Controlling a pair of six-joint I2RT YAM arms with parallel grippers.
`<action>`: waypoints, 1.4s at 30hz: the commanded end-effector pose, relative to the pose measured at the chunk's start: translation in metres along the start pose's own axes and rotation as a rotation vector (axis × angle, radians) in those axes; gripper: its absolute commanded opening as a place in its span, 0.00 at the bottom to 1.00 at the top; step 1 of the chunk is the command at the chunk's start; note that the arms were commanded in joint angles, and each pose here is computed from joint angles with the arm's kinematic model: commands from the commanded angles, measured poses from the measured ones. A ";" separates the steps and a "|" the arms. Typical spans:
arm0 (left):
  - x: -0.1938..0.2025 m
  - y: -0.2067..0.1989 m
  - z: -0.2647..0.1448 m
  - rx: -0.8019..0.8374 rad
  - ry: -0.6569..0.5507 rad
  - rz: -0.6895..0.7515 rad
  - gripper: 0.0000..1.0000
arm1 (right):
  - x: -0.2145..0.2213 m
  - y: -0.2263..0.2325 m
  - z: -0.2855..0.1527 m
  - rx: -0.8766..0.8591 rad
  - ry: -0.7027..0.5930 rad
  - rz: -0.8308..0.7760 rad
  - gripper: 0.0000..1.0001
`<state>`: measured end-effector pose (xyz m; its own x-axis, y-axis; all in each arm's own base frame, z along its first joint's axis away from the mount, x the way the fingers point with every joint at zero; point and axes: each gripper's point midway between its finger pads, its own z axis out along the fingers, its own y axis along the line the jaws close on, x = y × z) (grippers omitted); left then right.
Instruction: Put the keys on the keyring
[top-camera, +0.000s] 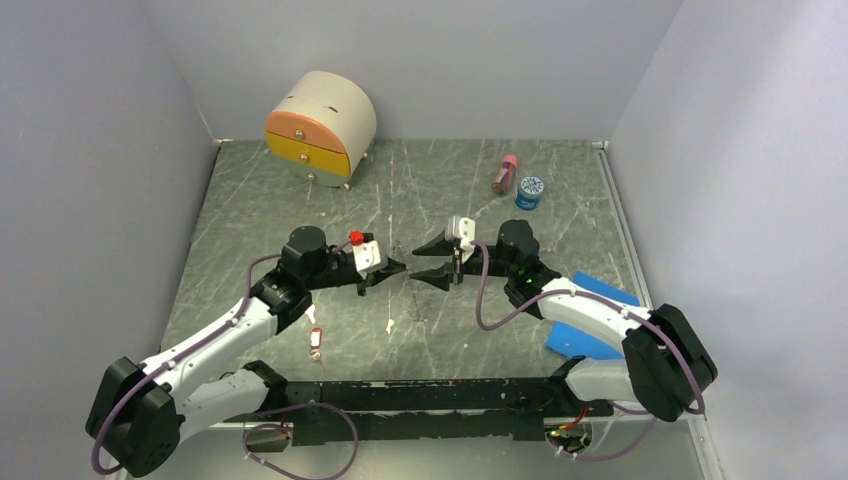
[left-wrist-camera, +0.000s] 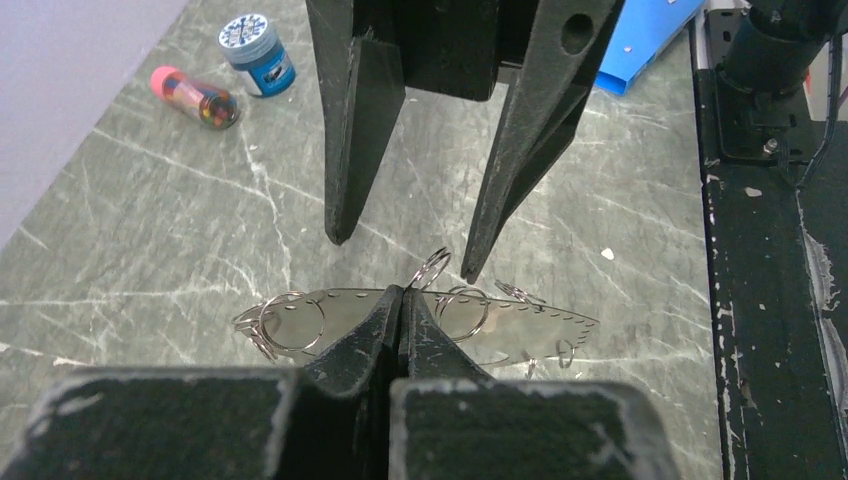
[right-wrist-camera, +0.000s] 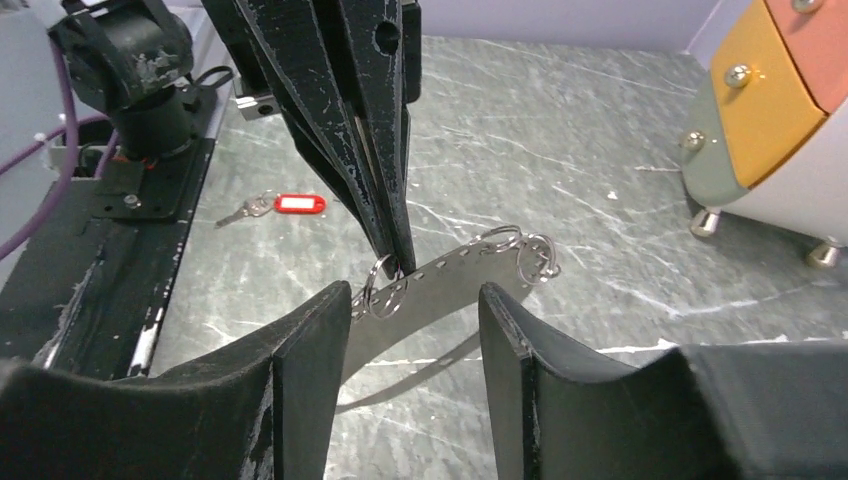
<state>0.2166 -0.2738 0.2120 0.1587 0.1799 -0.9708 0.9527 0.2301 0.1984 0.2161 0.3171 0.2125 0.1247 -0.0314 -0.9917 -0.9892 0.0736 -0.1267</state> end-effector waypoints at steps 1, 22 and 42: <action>-0.014 0.009 -0.006 -0.020 0.052 0.040 0.03 | -0.012 -0.009 -0.003 0.056 -0.018 -0.080 0.54; 0.013 0.027 -0.015 -0.092 0.332 -0.112 0.03 | -0.003 0.000 0.025 -0.017 0.039 -0.065 0.40; 0.013 0.024 -0.012 -0.082 0.309 -0.126 0.03 | 0.007 -0.010 0.043 -0.030 0.090 -0.007 0.08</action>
<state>0.2335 -0.2447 0.1807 -0.1040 0.4810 -0.8705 0.9355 0.3446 0.0786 0.2264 0.3507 0.1887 0.0955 -0.1504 -0.9840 -0.9926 0.0603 -0.1056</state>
